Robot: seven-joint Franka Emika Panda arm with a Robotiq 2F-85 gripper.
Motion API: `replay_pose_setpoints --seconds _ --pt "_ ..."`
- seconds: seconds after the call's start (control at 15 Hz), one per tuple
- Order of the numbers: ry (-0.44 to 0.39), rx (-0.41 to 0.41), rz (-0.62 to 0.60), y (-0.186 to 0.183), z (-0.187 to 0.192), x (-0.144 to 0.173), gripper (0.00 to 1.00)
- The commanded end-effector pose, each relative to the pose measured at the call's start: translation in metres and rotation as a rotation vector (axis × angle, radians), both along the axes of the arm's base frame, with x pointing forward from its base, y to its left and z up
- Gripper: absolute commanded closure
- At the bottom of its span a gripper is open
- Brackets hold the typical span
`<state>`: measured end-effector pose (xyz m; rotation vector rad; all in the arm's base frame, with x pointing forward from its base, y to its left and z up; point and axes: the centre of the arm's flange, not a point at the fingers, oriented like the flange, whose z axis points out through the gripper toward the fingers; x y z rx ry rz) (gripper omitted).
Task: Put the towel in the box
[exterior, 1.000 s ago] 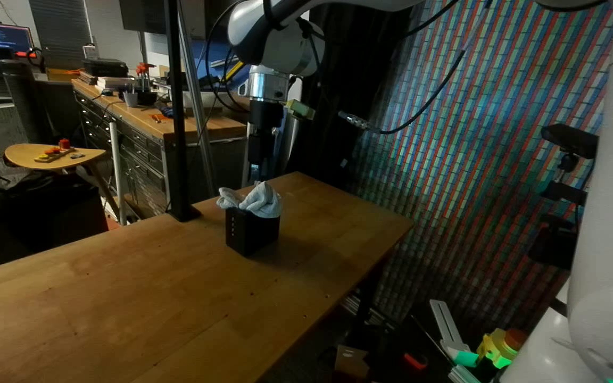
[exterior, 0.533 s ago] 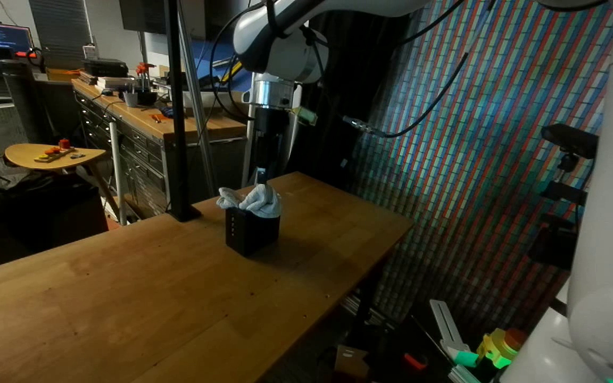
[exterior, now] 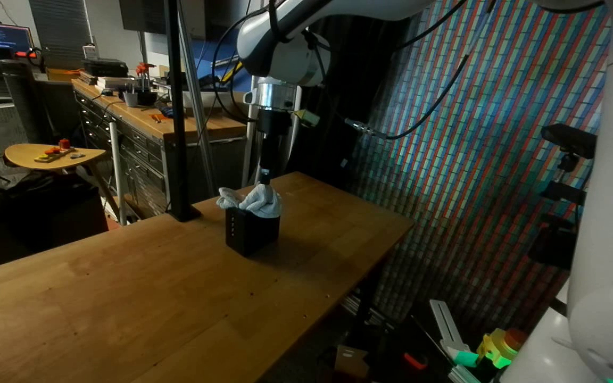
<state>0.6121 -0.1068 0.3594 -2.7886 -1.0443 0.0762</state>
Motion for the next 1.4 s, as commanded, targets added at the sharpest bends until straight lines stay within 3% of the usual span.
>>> replay_pose_setpoints --seconds 0.0,0.4,0.47,0.6,1.2,1.33 --pt "-0.035 0.023 0.029 -0.002 -0.002 0.009 0.00" --pt "-0.021 0.037 0.044 0.001 -0.018 0.008 0.01" --pt "-0.018 0.037 0.043 0.001 -0.020 0.008 0.26" --pt "-0.014 0.039 0.043 0.002 -0.023 0.007 0.29" --pt "-0.030 0.019 0.050 0.015 -0.016 0.015 0.97" --pt "-0.040 0.006 0.048 0.022 -0.010 0.019 1.00"
